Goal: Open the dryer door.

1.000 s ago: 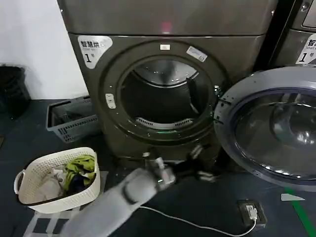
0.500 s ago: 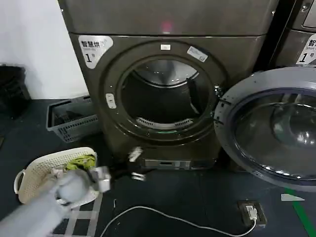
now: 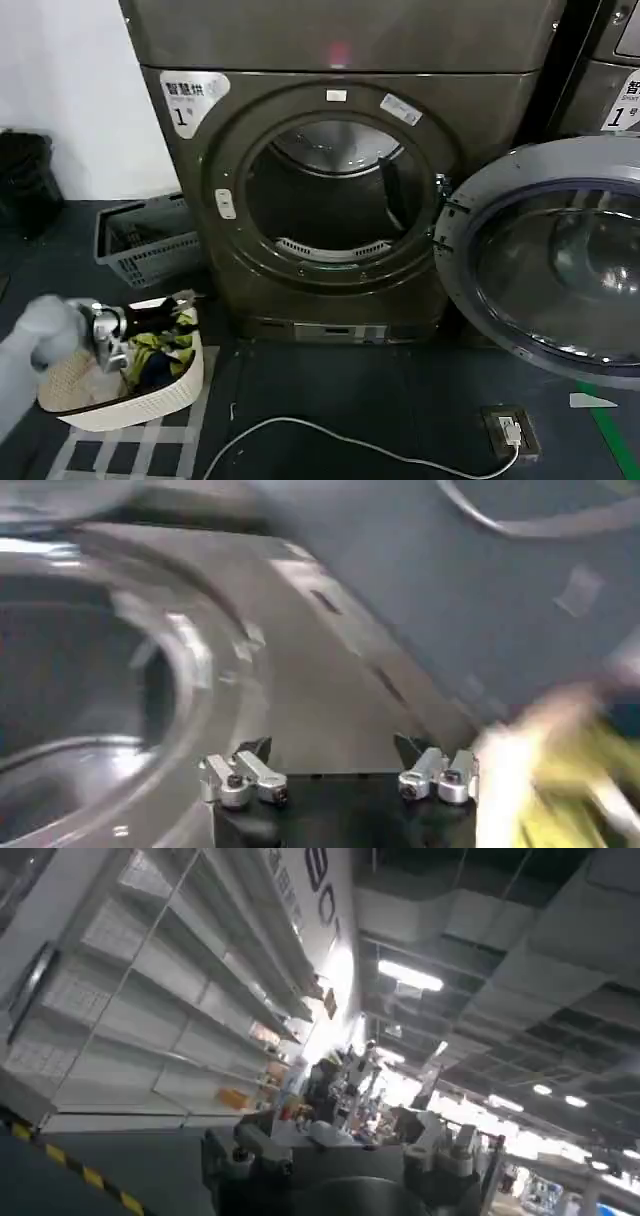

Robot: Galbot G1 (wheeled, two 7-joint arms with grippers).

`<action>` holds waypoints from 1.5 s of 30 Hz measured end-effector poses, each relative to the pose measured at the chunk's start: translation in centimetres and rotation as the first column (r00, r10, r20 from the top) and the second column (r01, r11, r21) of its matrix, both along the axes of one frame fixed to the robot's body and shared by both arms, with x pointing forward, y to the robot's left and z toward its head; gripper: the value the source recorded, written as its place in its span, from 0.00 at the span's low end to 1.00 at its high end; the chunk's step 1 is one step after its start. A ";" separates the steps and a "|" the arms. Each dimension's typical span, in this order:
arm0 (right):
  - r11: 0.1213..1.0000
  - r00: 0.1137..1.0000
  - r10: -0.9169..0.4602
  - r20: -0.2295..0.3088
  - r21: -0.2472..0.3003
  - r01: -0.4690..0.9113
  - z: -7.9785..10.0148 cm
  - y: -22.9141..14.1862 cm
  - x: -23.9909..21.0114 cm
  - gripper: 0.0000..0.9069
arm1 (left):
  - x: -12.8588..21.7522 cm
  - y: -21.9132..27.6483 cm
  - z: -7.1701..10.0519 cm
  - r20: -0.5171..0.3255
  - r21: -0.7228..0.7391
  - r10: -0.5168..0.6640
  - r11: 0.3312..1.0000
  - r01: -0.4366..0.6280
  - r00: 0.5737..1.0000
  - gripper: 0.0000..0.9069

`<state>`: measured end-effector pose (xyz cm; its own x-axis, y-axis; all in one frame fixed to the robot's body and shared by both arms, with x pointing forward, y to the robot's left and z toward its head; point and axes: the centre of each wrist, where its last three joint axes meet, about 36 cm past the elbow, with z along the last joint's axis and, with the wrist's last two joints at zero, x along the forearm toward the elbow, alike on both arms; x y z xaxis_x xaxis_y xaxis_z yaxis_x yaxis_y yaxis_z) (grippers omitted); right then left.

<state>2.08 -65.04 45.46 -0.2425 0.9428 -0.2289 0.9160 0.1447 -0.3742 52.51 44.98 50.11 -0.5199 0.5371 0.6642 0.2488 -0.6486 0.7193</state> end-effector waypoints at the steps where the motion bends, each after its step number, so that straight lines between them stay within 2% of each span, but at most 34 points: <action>1: 1.000 1.000 0.002 0.001 0.002 -0.002 0.0 0.0 -0.1 1.00 | 0.4 0.3 0.1 0.004 0.052 -0.018 0.998 0.017 1.000 1.00; 8: 1.000 1.000 0.008 0.003 0.011 -0.008 -0.1 0.4 -0.2 1.00 | 4.3 0.4 1.1 0.060 0.378 -0.045 0.926 0.019 0.997 1.00; 16: 1.000 1.000 -0.008 -0.008 0.018 0.008 -0.4 0.8 -1.3 1.00 | 10.3 -0.7 0.0 0.043 0.584 -0.046 0.812 0.012 0.998 1.00; 21: 1.000 1.000 -0.016 -0.007 0.021 0.016 -0.4 0.7 -1.8 1.00 | 13.9 -1.6 -0.8 0.010 0.635 -0.013 0.772 0.004 1.000 1.00; 27: 1.000 1.000 -0.007 0.015 0.030 0.007 -0.5 0.7 -1.6 1.00 | 16.2 -2.1 -1.6 -0.031 0.636 0.043 0.771 -0.013 0.999 1.00; 32: 0.999 1.000 0.007 0.012 0.036 -0.008 -0.6 0.8 -1.3 1.00 | 16.5 -1.3 -2.6 -0.061 0.652 0.079 0.758 -0.020 0.995 1.00; 45: 0.999 1.000 0.015 0.009 0.041 -0.016 -1.2 0.9 -1.5 1.00 | 16.9 -0.6 -2.1 -0.063 0.669 0.113 0.742 -0.042 0.992 1.00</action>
